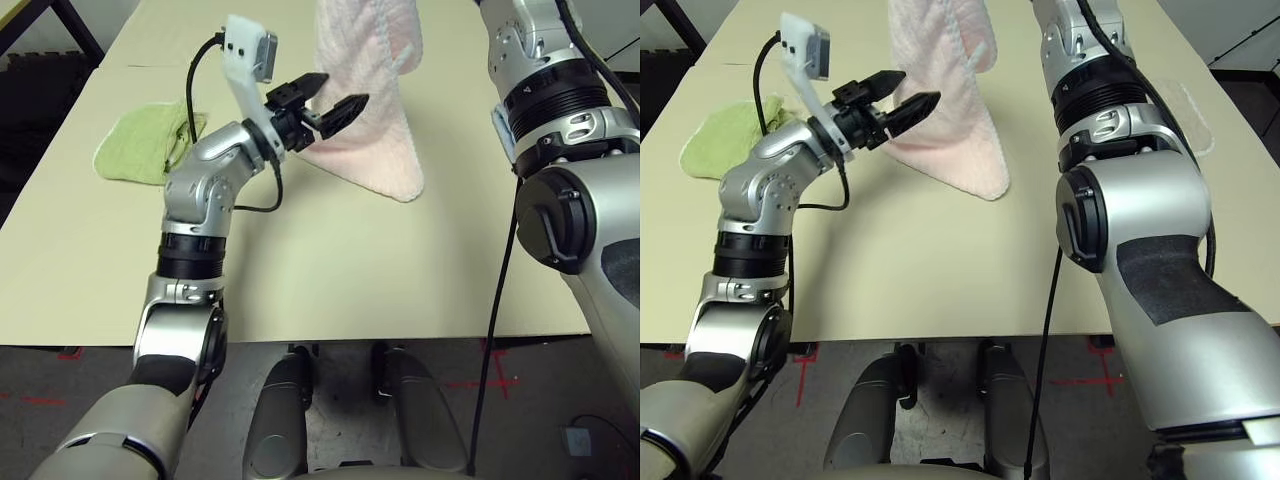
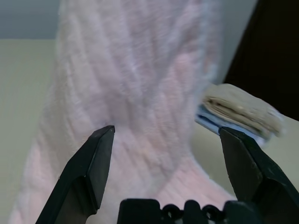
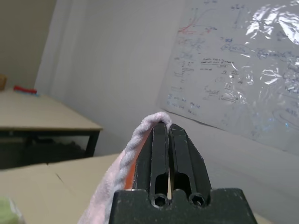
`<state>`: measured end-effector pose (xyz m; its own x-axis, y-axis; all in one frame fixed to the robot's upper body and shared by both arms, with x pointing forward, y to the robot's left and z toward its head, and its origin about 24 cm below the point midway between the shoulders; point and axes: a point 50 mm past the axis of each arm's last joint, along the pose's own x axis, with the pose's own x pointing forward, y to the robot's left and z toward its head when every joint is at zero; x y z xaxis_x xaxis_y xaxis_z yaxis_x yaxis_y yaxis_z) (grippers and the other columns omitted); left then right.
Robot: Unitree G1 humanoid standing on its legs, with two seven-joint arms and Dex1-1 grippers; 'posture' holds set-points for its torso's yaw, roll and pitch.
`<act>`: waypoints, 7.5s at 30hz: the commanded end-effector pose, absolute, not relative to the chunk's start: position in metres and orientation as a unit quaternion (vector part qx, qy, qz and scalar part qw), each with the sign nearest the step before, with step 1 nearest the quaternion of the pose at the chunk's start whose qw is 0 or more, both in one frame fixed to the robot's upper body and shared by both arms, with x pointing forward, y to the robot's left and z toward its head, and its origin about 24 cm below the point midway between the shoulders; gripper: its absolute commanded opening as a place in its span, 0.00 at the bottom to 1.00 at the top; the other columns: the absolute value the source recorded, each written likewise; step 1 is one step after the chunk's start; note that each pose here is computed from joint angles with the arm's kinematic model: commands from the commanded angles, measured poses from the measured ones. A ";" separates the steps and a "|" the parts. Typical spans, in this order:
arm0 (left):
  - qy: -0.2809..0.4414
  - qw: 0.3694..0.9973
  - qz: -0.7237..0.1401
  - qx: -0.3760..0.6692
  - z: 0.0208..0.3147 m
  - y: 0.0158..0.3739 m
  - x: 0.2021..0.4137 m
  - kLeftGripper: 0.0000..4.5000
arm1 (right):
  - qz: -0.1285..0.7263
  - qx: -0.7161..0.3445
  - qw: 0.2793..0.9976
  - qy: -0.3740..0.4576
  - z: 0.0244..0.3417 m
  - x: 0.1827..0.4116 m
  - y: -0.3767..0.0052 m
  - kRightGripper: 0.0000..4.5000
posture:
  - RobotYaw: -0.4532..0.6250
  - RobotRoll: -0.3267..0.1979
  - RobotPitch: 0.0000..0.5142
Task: Fold the towel and set it aside.
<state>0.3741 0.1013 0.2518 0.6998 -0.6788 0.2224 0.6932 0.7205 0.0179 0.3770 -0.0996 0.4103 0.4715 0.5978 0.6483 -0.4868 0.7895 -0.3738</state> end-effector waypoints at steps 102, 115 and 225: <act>0.147 0.972 -0.186 -0.001 0.252 0.136 0.385 1.00 | 0.234 0.001 0.899 -0.369 0.421 0.385 -0.142 0.01 | 0.42 0.62 0.52; 0.166 0.957 -0.227 0.066 0.236 0.197 0.376 1.00 | 0.231 -0.006 0.901 -0.367 0.418 0.385 -0.154 0.01 | 0.41 0.62 0.52; 0.039 0.977 -0.164 0.133 0.312 0.310 0.366 0.00 | 0.231 0.006 0.966 -0.116 0.300 0.394 -0.260 0.00 | 0.37 0.62 0.57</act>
